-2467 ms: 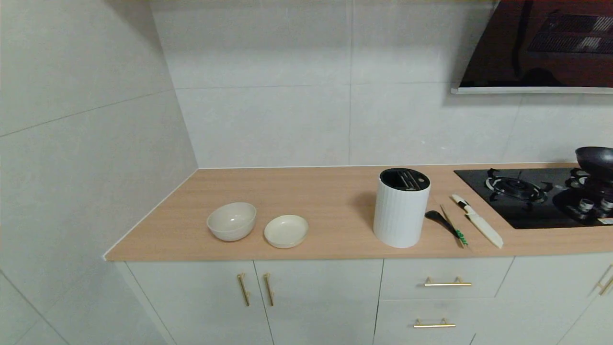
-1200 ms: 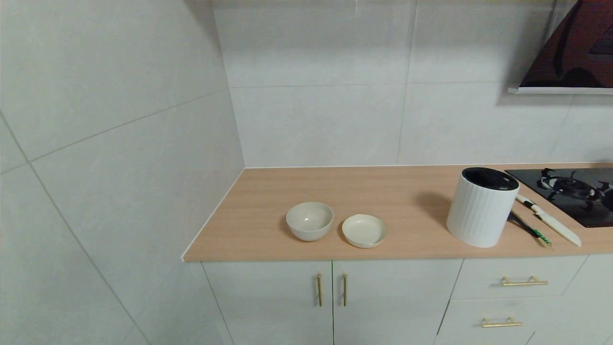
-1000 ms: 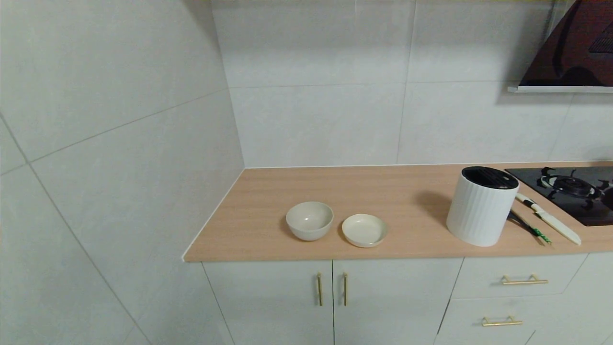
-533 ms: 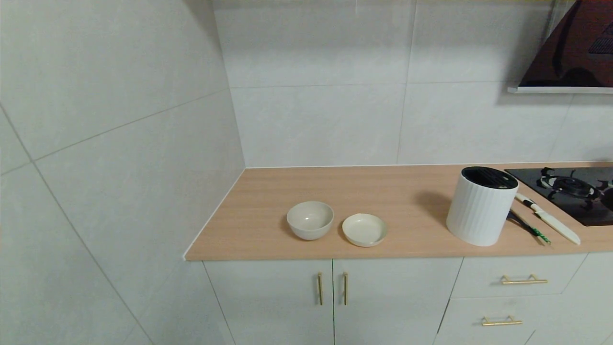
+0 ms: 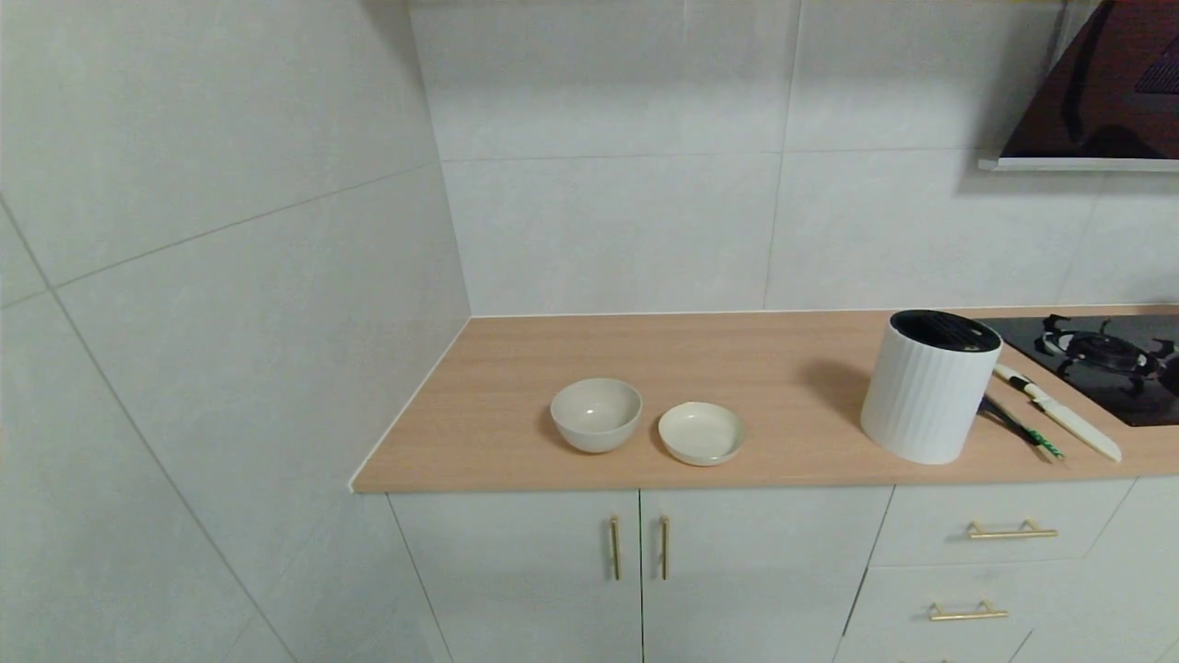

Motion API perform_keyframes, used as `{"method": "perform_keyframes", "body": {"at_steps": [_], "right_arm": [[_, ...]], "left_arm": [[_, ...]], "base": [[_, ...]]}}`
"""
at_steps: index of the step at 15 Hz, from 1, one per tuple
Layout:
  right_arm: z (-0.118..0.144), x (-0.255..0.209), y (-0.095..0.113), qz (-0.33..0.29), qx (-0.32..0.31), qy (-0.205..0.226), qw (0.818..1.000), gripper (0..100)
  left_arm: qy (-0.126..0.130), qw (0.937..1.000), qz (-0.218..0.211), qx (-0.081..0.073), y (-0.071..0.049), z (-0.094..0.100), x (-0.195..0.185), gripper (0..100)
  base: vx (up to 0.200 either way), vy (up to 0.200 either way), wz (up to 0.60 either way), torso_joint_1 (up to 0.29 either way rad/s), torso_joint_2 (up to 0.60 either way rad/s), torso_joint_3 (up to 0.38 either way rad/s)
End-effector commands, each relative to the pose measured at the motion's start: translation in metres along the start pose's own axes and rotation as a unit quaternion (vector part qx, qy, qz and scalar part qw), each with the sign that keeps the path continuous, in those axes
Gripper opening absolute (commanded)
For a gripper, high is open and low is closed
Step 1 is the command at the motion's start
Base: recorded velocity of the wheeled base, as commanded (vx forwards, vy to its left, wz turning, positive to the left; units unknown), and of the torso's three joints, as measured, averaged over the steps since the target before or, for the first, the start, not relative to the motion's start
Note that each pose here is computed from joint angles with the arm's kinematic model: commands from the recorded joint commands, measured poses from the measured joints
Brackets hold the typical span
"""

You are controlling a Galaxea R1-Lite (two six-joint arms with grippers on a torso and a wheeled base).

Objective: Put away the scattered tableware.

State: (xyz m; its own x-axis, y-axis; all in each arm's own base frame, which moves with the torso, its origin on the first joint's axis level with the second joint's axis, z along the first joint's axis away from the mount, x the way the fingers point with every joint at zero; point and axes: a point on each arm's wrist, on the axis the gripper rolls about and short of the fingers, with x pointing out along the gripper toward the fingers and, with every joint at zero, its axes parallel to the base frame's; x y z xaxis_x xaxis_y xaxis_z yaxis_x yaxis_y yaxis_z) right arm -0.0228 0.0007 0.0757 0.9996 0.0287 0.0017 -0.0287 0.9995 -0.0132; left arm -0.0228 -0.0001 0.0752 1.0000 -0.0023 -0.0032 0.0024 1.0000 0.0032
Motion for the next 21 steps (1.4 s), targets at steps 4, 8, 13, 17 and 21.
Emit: {"method": "perform_keyframes", "body": {"at_steps": [4,8,13,17,21], "right_arm": [[0.0,0.0,0.0,0.0,0.0,0.0,1.0,100],[0.0,0.0,0.0,0.0,0.0,0.0,1.0,100],[0.0,0.0,0.0,0.0,0.0,0.0,1.0,100],[0.0,0.0,0.0,0.0,0.0,0.0,1.0,100],[0.0001,0.0,0.0,0.0,0.0,-0.001,1.0,100]], "left_arm": [[0.0,1.0,0.0,0.0,0.0,0.0,0.0,100],[0.0,1.0,0.0,0.0,0.0,0.0,0.0,100],[0.0,1.0,0.0,0.0,0.0,0.0,0.0,100],[0.0,1.0,0.0,0.0,0.0,0.0,0.0,100],[0.0,1.0,0.0,0.0,0.0,0.0,0.0,100]], "base": [[0.0,0.0,0.0,-0.171,0.37,0.204],[0.0,0.0,0.0,-0.227,0.49,0.256],[0.0,0.0,0.0,-0.249,0.55,0.301],[0.0,0.0,0.0,-0.223,0.52,0.293],[0.0,0.0,0.0,-0.202,0.5,0.292]]}}
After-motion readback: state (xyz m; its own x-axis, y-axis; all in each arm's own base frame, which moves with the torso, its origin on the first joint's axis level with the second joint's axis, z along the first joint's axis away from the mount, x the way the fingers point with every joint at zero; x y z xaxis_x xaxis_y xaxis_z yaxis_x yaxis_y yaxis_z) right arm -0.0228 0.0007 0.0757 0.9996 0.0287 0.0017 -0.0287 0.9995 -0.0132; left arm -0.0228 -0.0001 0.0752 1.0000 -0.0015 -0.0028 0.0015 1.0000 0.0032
